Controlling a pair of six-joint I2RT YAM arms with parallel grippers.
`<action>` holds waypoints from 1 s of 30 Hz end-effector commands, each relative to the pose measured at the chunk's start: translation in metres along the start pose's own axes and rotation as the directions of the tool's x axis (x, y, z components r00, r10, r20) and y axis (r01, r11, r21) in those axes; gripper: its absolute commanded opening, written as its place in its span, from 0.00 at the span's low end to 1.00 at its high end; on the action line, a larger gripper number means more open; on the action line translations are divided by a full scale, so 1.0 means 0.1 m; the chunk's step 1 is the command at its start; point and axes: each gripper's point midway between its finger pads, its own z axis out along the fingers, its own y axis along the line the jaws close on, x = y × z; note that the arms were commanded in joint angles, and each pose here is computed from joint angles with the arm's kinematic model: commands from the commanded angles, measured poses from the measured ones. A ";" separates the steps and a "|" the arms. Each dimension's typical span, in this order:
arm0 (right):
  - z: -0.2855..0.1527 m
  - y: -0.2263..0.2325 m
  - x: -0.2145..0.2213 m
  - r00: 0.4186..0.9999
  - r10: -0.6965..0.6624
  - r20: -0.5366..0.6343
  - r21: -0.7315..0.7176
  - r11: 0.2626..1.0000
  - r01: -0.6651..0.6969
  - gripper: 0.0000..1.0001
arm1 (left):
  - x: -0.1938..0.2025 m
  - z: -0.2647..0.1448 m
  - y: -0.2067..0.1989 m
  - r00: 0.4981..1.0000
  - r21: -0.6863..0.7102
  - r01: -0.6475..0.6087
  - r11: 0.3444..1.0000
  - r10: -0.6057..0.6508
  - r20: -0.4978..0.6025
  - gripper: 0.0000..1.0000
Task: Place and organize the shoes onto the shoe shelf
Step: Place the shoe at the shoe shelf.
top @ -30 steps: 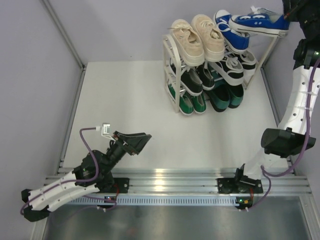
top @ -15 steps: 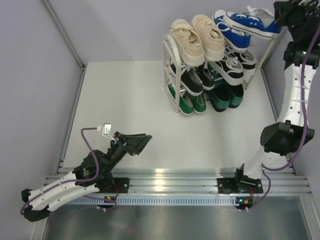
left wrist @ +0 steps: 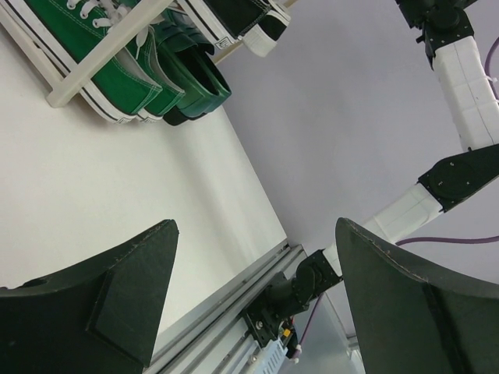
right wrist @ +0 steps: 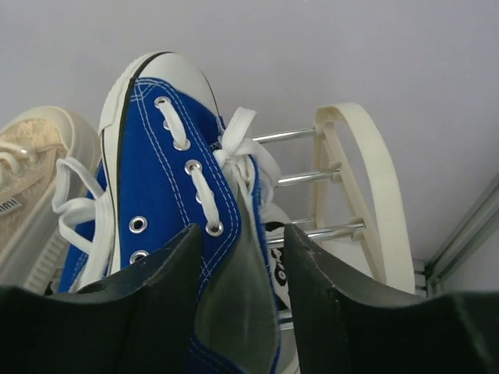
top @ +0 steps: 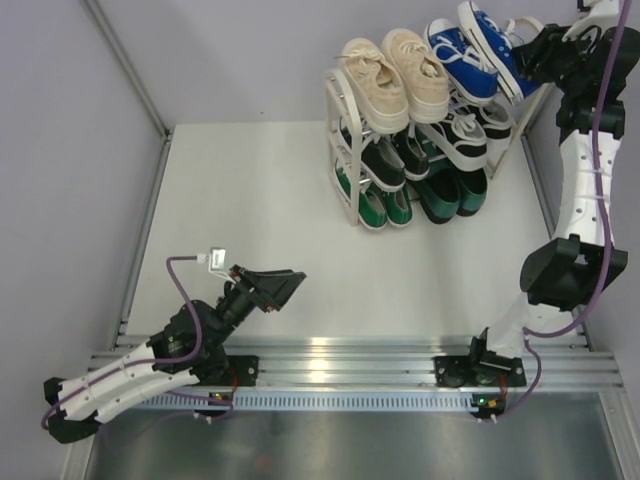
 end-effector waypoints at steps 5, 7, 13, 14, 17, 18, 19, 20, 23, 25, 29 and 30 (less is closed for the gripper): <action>-0.34 0.25 -0.37 0.996 -0.072 0.061 -0.085 0.993 0.077 0.71 | 0.04 0.00 -0.01 1.000 0.019 0.005 1.000 -0.004 -0.009 0.87; -0.44 0.31 -0.52 0.992 -0.089 0.089 -0.100 0.990 0.098 0.74 | 0.03 0.00 -0.02 1.000 0.022 0.006 1.000 -0.006 -0.008 0.87; -0.60 0.37 -0.55 0.989 -0.130 0.067 -0.153 0.978 0.139 0.78 | 0.04 -0.01 -0.04 1.000 0.034 0.004 0.999 -0.004 -0.012 0.87; -0.60 0.39 -0.52 0.990 -0.130 0.058 -0.171 0.976 0.138 0.79 | 0.04 -0.01 -0.05 1.000 0.036 0.003 0.999 -0.002 -0.015 0.87; -0.59 0.35 -0.38 0.986 -0.167 0.004 -0.178 0.970 0.165 0.80 | 0.05 -0.02 -0.08 1.000 0.049 -0.002 0.999 0.004 -0.026 0.87; -0.57 0.31 -0.33 0.981 -0.195 -0.010 -0.172 0.966 0.191 0.80 | 0.04 -0.02 -0.09 1.000 0.053 -0.001 0.999 0.003 -0.027 0.87; -0.59 0.28 -0.31 0.978 -0.209 -0.024 -0.162 0.966 0.202 0.80 | 0.05 -0.02 -0.11 1.000 0.059 -0.002 0.998 0.003 -0.030 0.87; -0.60 0.22 -0.32 0.973 -0.230 -0.025 -0.131 0.966 0.225 0.81 | 0.05 -0.03 -0.11 0.999 0.063 -0.003 0.998 0.005 -0.035 0.87; -0.65 0.06 -0.37 0.957 -0.289 -0.025 -0.067 0.956 0.287 0.82 | 0.05 -0.03 -0.13 0.999 0.067 -0.004 0.998 0.006 -0.037 0.87; -0.71 -0.01 -0.45 0.955 -0.297 -0.013 -0.036 0.954 0.297 0.82 | 0.05 -0.03 -0.12 0.999 0.067 -0.004 0.998 0.006 -0.037 0.87; -0.77 -0.31 -0.45 0.970 -0.244 -0.026 0.018 0.970 0.244 0.80 | 0.06 -0.03 -0.11 0.999 0.061 -0.002 0.998 0.005 -0.038 0.87; -0.75 -0.38 -0.39 0.976 -0.214 -0.040 0.027 0.976 0.215 0.80 | 0.07 -0.03 -0.10 0.999 0.060 -0.003 0.998 0.005 -0.039 0.87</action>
